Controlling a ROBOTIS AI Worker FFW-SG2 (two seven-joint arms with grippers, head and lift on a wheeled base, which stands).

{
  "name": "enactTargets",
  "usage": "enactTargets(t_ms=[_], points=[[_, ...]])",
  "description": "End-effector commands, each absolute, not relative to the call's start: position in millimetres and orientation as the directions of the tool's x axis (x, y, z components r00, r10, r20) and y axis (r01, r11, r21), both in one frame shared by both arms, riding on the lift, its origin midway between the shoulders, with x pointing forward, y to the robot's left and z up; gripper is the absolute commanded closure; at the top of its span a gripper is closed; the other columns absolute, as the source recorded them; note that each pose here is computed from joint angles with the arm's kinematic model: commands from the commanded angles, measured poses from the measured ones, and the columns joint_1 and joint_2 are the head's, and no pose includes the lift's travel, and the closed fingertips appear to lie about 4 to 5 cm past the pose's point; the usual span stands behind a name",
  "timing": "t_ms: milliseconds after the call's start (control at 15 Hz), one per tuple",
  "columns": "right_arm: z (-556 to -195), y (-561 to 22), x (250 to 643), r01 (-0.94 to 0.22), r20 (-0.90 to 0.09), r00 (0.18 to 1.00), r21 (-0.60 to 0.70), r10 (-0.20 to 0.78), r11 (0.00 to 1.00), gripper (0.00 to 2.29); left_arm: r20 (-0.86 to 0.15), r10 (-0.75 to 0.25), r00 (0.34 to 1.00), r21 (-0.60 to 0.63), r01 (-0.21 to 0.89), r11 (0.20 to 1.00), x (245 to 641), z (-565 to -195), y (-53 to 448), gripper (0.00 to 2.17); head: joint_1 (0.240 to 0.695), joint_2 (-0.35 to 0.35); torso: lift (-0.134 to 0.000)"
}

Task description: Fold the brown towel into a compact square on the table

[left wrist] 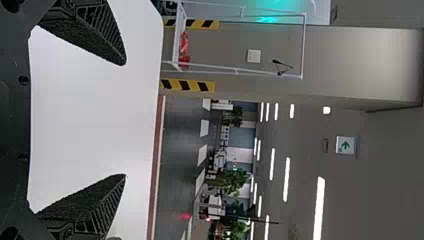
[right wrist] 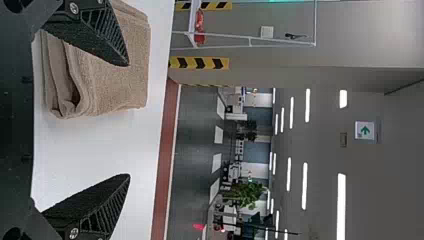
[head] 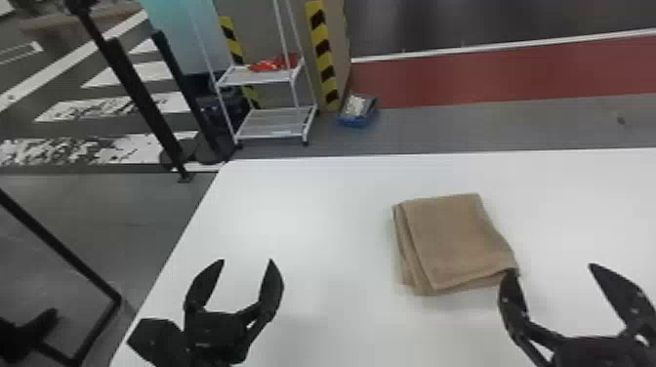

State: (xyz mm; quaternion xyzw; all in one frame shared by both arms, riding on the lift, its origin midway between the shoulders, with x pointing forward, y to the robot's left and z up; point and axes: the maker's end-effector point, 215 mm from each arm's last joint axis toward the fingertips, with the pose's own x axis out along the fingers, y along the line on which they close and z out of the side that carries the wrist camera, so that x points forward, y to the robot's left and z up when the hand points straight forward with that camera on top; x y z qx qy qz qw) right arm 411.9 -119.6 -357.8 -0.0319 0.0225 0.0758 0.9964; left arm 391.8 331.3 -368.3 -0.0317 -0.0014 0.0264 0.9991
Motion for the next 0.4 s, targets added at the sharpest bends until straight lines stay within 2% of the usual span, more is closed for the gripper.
enactTargets(t_ms=[0,333], points=[[-357.8,-119.6,411.9,-0.153,-0.05,0.987,-0.06,0.15,0.986,0.09,0.0,0.054,0.999,-0.067,-0.054,0.996,392.8,-369.7,330.6,0.07,0.695,0.292,-0.118],[-357.7,-119.5,411.8,-0.153,-0.048,0.988,-0.058,0.15,0.987,0.09,0.0,0.054,0.999,-0.069,-0.054,0.996,393.8,-369.3,331.1,0.07,0.695,0.29,-0.118]])
